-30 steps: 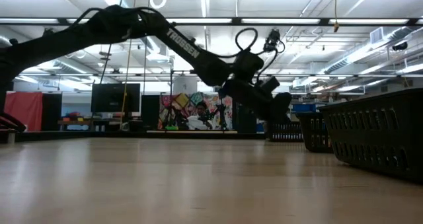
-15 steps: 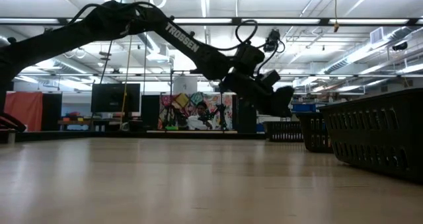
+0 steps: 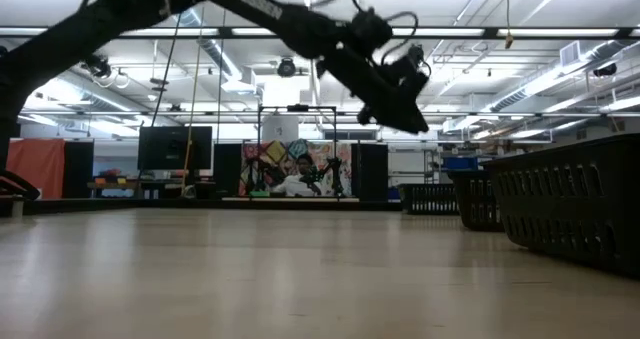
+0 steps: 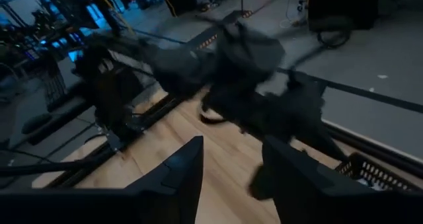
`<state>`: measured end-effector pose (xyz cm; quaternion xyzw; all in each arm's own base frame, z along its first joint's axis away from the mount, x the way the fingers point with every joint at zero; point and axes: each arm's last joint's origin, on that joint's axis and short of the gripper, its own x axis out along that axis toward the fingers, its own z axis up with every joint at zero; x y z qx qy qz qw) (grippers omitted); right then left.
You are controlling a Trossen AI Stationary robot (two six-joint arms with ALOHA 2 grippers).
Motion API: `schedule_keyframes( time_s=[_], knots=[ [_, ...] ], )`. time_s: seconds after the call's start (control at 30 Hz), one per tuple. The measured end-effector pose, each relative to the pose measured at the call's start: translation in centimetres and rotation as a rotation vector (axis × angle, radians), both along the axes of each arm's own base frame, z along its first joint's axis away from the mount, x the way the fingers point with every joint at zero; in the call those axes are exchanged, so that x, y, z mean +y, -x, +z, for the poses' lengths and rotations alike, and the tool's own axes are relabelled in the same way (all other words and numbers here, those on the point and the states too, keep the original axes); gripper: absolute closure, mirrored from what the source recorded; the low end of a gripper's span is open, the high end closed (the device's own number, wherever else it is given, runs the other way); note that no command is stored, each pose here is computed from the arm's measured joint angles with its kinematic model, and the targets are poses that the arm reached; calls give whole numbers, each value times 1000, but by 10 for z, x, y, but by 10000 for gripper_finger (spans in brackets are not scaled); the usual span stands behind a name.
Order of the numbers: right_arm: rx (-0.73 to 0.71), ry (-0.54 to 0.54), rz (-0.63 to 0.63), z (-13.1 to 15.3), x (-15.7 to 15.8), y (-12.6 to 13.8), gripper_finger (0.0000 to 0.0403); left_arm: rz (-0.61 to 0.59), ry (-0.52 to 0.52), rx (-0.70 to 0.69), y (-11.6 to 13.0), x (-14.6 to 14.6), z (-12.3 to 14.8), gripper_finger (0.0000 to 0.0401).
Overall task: Sort Halloween decoration
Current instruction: Return to Home Position
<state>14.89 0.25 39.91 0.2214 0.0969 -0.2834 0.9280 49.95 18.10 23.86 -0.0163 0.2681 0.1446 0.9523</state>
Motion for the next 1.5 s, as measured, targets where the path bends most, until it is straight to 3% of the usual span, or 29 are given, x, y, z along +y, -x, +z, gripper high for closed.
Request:
schedule_keyframes(
  time_s=[0.17, 0.3, 0.5, 0.7, 0.93, 1.17, 1.5],
  knots=[
    [-118, 32, 30, -31, -2, 15, 260, -91, -38, 26, 19, -21, 33, 269],
    [-189, 32, 17, -63, -5, 28, 271, -103, -29, 55, 46, -36, 37, 283],
    [-296, 7, -21, -107, -11, 49, 279, -116, -6, 31, 104, -64, 50, 286],
    [-378, -44, -60, -136, -16, 70, 286, -75, 89, -120, 170, -88, 54, 286],
    [-471, -81, -5, -155, -16, 85, 292, 12, 222, -234, 240, -108, 27, 286],
    [-444, -110, 6, -168, -16, 80, 298, 150, 309, -368, 298, -121, -1, 286],
    [-519, -214, 36, -203, -15, 62, 299, 217, 395, -509, 352, -136, -24, 286]
  ],
)
